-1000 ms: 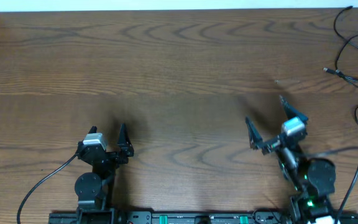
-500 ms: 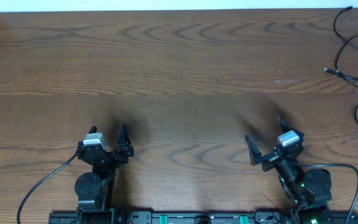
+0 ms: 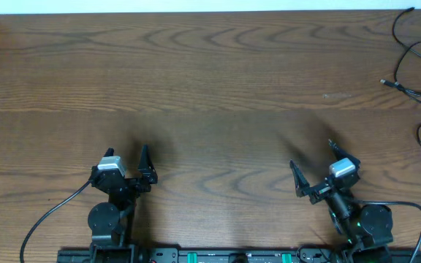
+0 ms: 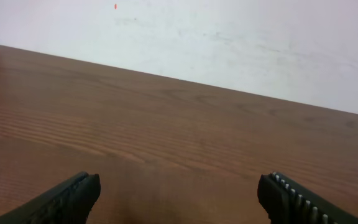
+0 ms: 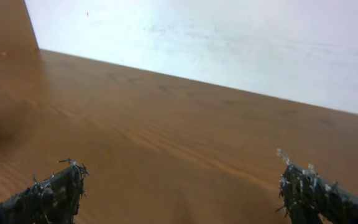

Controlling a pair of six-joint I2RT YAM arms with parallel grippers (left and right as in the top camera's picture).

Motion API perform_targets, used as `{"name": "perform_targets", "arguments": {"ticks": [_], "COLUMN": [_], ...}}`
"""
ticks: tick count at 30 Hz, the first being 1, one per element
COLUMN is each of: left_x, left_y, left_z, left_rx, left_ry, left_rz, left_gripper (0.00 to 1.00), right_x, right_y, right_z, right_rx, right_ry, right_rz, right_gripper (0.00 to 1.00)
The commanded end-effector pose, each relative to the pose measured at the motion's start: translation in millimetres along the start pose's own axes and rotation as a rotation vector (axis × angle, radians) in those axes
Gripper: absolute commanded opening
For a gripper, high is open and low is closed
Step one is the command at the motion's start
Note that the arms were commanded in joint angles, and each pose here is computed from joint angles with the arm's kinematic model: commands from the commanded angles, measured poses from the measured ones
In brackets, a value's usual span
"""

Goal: Untangle cables

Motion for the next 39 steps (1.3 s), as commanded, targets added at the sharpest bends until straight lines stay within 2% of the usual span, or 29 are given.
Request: {"name": "perform_targets", "arguments": {"ticks": [1,24,33,35,37,39], "left_x": [0.8,0.8,0.8,0.8,0.8,0.8], "left_y": [14.1,14.0,14.1,14.1,14.1,14.1], "left_z": [4.0,4.0,4.0,4.0,4.0,4.0], "left_rx": [-0.003,-0.003,-0.003,-0.003,-0.003,-0.003], "left_ry": [-0.009,-0.010,-0.009,-0.009,-0.009,-0.009], "left_rz": [0.047,0.047,0.047,0.047,0.047,0.047], "left_gripper": [0.86,0.86,0.86,0.86,0.86,0.86], "right_x": [-1.0,-2.9,-21.5,-21.7,-17.0,-10.5], "right_y": [0.0,1.8,-65.9,-65.0,-49.0,-10.6], "right_z": [-5.0,-20.8,-58.7,-60.0,-58.9,-54.9], "right_rx": [0.006,-0.023,-0.203,-0.209,-0.198,-0.144], "right_ry": [0.023,0.102,0.376,0.385,0.368,0.329], "right_rz": [-0.002,0.008,-0.256,-0.249,-0.178,-0.014], "right_gripper": [0.99,0.99,0.99,0.99,0.99,0.99]}}
Point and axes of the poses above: each gripper's point midway between its finger pads, its own x axis out along the fingers, its own z axis along the line the jaws close on, y = z × x, the point moved 2 cm from there along -x, back along the fingers, and after that the axes turned 7 degrees about -x, right-handed, at the moved point
